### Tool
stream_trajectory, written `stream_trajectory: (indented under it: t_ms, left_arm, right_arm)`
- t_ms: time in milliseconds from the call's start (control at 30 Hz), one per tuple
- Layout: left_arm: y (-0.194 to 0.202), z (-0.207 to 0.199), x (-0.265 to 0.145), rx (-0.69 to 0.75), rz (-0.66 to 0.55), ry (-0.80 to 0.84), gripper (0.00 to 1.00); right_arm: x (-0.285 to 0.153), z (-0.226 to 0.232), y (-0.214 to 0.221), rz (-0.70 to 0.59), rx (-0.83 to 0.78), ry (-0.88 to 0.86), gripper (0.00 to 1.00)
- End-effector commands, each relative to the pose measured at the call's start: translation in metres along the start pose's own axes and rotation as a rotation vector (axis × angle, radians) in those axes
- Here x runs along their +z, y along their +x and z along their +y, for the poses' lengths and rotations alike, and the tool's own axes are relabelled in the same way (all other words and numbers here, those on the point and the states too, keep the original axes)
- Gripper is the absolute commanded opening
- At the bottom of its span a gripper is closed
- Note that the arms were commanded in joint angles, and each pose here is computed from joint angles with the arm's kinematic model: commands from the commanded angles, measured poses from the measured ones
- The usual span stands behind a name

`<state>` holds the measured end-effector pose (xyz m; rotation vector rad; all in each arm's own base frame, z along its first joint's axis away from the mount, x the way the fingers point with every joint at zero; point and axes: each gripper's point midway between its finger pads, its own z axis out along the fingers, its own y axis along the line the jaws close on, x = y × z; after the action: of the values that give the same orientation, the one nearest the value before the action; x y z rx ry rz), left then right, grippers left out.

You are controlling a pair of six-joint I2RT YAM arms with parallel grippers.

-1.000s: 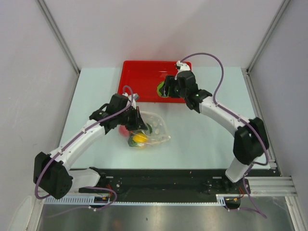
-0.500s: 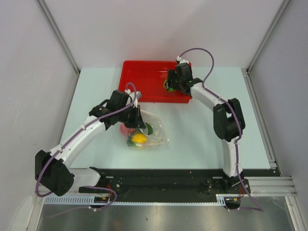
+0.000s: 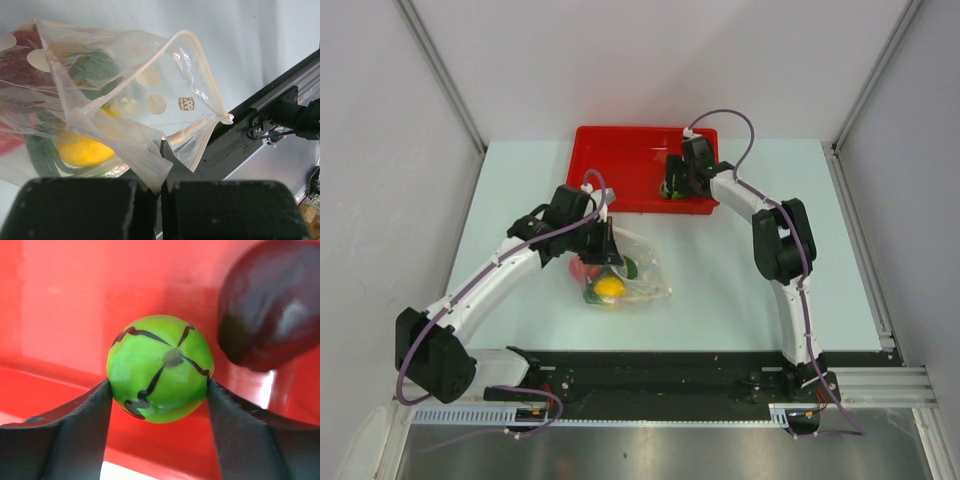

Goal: Open the zip-top bag and remove the fake food

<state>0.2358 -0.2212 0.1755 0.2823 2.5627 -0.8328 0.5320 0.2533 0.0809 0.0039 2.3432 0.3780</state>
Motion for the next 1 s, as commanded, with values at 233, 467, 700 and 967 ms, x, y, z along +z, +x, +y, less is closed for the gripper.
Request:
stream_trajectory:
  t_ms: [233, 467, 700, 967]
  left_arm:
    - [-0.011, -0.013, -0.022, 0.005, -0.104, 0.030, 0.00]
    - [-0.009, -0.012, -0.022, -0.002, -0.115, 0.034, 0.00]
    - [-0.018, -0.013, -0.021, 0.010, -0.119, 0.026, 0.00]
    - [-0.022, -0.020, -0.019, 0.029, -0.106, 0.055, 0.00]
  right_arm:
    - [-0.036, 0.026, -0.026, 0.046, -0.018, -0.003, 0.95]
    - [-0.098, 0.038, -0.006, 0.087, -0.056, -0.039, 0.95]
    - [-0.178, 0.080, 0.052, 0.142, -0.138, -0.249, 0.87]
    - [-0.253, 0.155, 0.120, 0.236, -0.327, -0.538, 0.63]
